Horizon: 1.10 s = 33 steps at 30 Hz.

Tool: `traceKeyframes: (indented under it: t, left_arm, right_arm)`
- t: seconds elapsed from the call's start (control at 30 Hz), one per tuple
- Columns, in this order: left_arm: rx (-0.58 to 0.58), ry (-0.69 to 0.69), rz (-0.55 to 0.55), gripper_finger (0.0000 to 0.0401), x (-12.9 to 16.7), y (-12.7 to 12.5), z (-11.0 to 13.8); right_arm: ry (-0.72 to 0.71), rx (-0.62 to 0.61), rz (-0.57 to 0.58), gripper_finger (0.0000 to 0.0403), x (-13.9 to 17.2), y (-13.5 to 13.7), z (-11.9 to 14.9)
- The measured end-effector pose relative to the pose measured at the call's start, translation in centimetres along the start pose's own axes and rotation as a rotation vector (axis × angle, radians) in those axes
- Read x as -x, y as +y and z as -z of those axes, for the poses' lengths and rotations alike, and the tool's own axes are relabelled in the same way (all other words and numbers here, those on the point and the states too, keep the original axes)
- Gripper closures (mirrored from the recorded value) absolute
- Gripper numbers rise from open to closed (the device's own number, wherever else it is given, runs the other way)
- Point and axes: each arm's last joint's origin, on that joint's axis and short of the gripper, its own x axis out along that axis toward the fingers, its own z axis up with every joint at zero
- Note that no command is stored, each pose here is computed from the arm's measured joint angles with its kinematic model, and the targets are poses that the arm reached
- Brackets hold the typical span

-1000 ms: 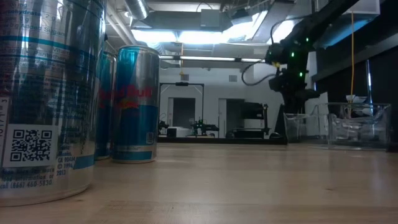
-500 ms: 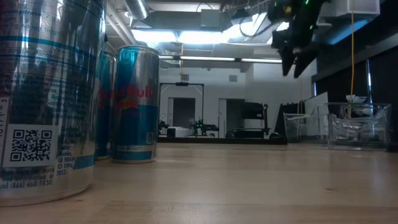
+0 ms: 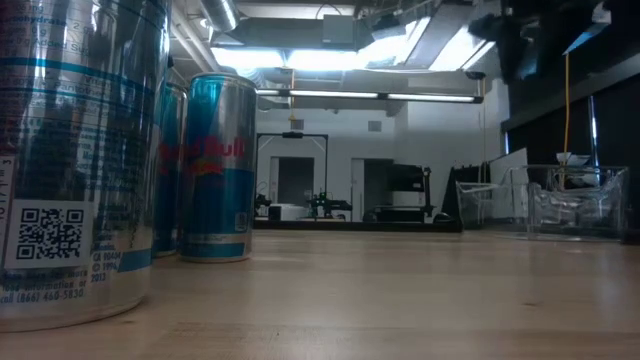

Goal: Sort soda cans
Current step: Move the transparent bin from the bottom right to the top center on the table

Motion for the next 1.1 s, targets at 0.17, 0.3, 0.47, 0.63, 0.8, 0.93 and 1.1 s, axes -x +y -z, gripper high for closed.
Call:
traceKeyframes:
  t: [0.17, 0.3, 0.47, 0.63, 0.8, 0.93, 1.1]
  left_arm:
    - [0.000, -0.001, 0.000, 0.0391, 0.0, 0.0, 0.0]
    - [-0.024, -0.001, 0.000, 0.0391, 0.0, 0.0, 0.0]
    - [-0.037, -0.001, 0.000, 0.0391, 0.0, 0.0, 0.0]
    - [-0.032, -0.017, -0.006, 0.0391, 0.0, 0.1, -0.2]
    - [-0.030, -0.022, -0.008, 0.0391, 0.0, 0.1, -0.2]
    - [-0.048, -0.023, -0.009, 0.0391, 0.0, 0.1, -0.2]
    - [-0.049, -0.025, -0.009, 0.0391, 0.0, 0.1, -0.2]
  right_arm:
    - [-0.011, -0.024, -0.037, 0.0189, -0.4, 3.5, -1.3]
    - [0.037, -0.041, -0.099, 0.0189, -1.7, 6.5, -1.4]
    - [0.071, -0.066, -0.187, 0.0189, -3.8, 9.8, -1.3]
    - [0.086, -0.103, -0.220, 0.0189, -5.1, 11.8, -1.0]
    - [0.034, -0.131, -0.237, 0.0189, -6.1, 12.8, -1.4]
    - [-0.016, -0.141, -0.251, 0.0189, -6.9, 13.0, -1.8]
    - [0.026, -0.138, -0.267, 0.0189, -8.4, 13.4, -1.6]
